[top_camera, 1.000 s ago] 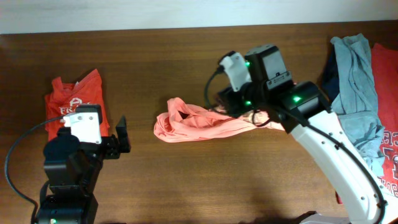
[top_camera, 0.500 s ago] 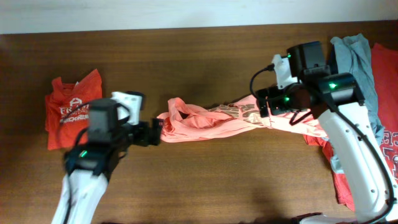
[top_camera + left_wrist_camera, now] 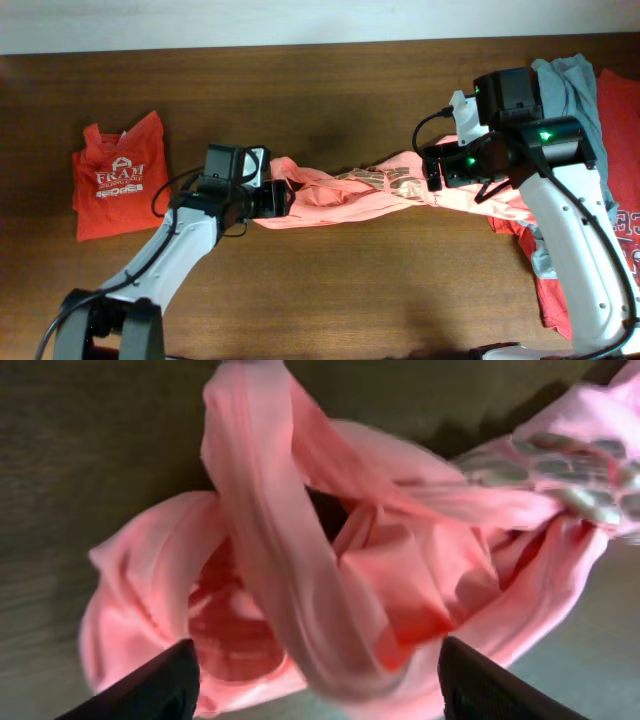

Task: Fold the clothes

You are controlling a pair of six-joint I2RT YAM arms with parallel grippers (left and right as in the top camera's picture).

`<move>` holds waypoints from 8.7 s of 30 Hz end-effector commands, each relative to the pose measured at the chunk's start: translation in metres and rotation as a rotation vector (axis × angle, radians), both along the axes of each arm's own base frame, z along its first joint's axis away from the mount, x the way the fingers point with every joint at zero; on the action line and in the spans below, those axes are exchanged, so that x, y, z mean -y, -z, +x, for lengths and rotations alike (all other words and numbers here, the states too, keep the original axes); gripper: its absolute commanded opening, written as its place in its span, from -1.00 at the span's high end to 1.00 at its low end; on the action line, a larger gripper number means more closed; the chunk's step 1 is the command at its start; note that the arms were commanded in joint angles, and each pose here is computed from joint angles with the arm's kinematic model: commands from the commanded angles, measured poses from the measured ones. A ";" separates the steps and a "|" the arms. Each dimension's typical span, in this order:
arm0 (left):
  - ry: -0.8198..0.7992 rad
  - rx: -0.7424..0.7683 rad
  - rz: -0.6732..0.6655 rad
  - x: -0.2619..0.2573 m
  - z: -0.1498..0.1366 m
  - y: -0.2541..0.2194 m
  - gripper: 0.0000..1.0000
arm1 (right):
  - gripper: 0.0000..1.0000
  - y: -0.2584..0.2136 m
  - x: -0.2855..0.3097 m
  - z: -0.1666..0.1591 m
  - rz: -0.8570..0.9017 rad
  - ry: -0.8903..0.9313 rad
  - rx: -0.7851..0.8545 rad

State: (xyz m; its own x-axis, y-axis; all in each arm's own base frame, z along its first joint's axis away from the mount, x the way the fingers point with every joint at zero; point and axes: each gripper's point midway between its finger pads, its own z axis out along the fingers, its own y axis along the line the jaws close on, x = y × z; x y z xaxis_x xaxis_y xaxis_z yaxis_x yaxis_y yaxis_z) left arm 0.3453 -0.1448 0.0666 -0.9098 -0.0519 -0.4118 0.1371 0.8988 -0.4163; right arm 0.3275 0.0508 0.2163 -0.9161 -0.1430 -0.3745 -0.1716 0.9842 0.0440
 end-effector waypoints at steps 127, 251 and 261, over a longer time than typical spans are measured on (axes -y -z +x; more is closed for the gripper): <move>-0.442 0.868 0.248 -0.158 -0.087 -0.301 1.00 | 0.92 -0.106 0.046 -0.043 -0.117 0.259 0.201; -0.307 0.982 0.076 -0.124 -0.080 -0.455 1.00 | -0.06 0.085 -0.379 -0.075 0.304 -0.928 0.094; -0.307 0.986 0.076 -0.124 -0.081 -0.456 0.99 | -0.06 0.096 -0.387 -0.069 0.317 -0.911 0.097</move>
